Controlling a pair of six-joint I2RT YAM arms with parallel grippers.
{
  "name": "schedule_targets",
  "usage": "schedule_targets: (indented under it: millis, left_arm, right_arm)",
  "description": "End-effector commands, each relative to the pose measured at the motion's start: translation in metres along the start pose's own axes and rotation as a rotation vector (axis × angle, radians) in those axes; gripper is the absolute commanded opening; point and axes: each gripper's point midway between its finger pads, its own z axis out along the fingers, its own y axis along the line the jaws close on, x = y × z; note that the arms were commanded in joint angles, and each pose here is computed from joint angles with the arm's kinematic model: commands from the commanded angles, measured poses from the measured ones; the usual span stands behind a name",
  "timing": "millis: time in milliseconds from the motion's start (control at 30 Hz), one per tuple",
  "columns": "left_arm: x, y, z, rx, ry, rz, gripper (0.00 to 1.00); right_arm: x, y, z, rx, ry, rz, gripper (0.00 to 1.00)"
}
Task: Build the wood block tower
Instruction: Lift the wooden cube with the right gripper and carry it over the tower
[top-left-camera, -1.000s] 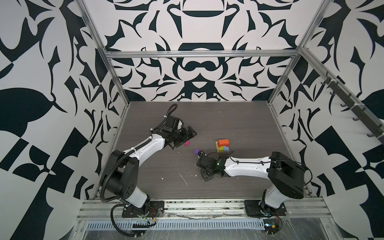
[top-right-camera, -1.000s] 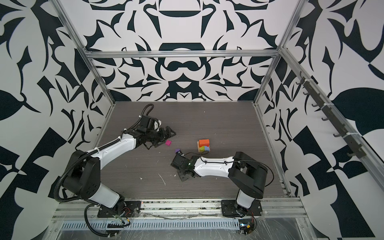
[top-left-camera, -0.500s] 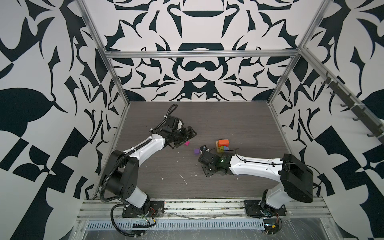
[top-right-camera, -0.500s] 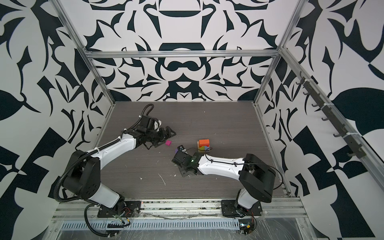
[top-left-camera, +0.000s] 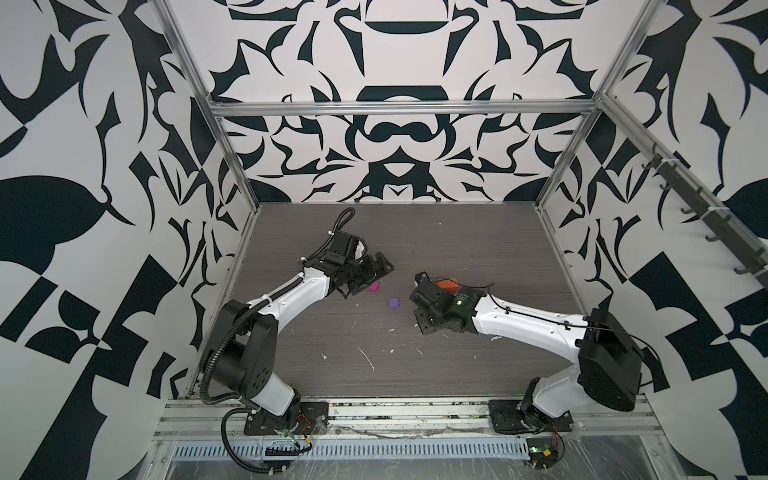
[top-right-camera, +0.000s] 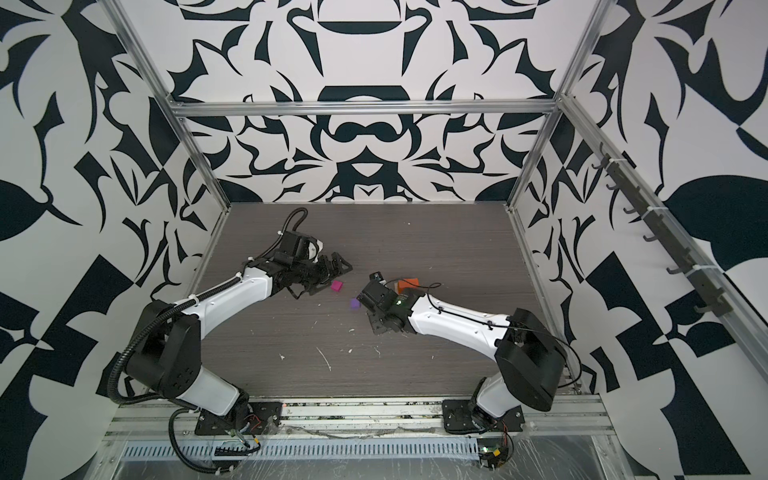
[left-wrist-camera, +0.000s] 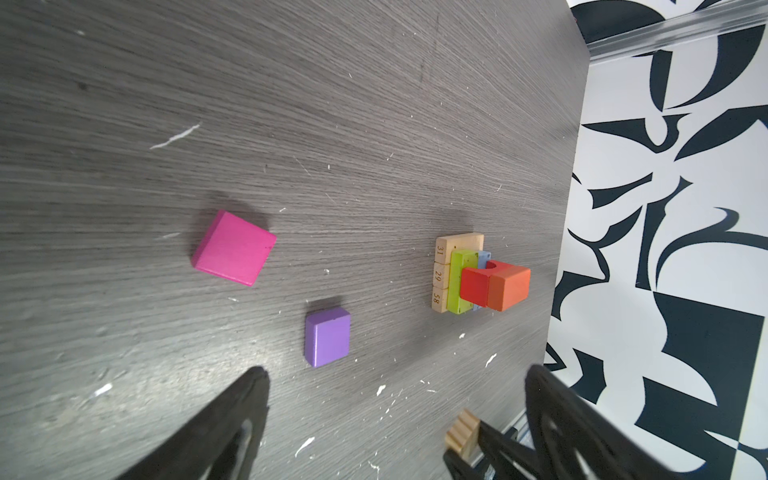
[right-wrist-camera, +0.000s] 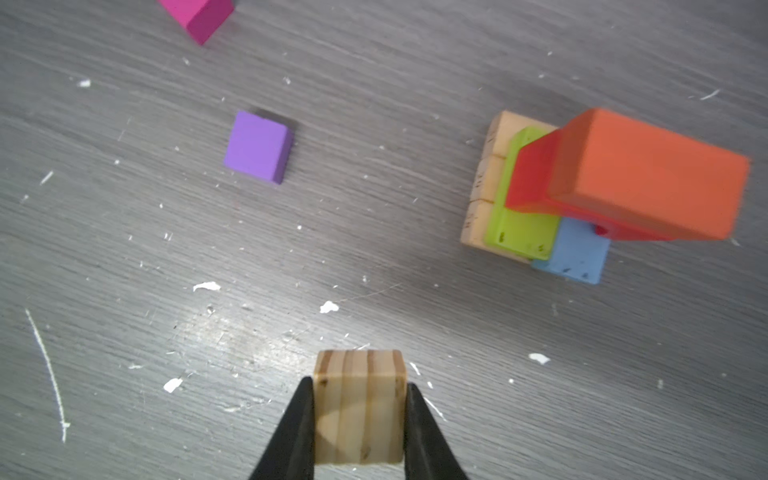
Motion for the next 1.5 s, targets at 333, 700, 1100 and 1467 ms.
schedule_targets:
  millis: [333, 700, 1100, 1467]
  left_arm:
    - [0.004, -0.001, 0.002, 0.016, 0.023, 0.010, 0.99]
    - [0.005, -0.001, 0.001, 0.015, 0.025, 0.011, 0.99]
    - [0.005, -0.002, 0.000, 0.019, 0.022, 0.014, 0.99]
    - [0.006, -0.001, -0.001, 0.016, 0.024, 0.011, 0.99]
  right_arm:
    - [-0.034, -0.037, -0.022, 0.042, -0.035, 0.041, 0.28]
    - [-0.055, -0.051, -0.024, 0.056, -0.043, 0.079, 0.28]
    - [-0.078, -0.072, -0.017, 0.071, -0.048, 0.157, 0.27]
    - [-0.085, -0.081, -0.008, 0.055, -0.026, 0.204, 0.27]
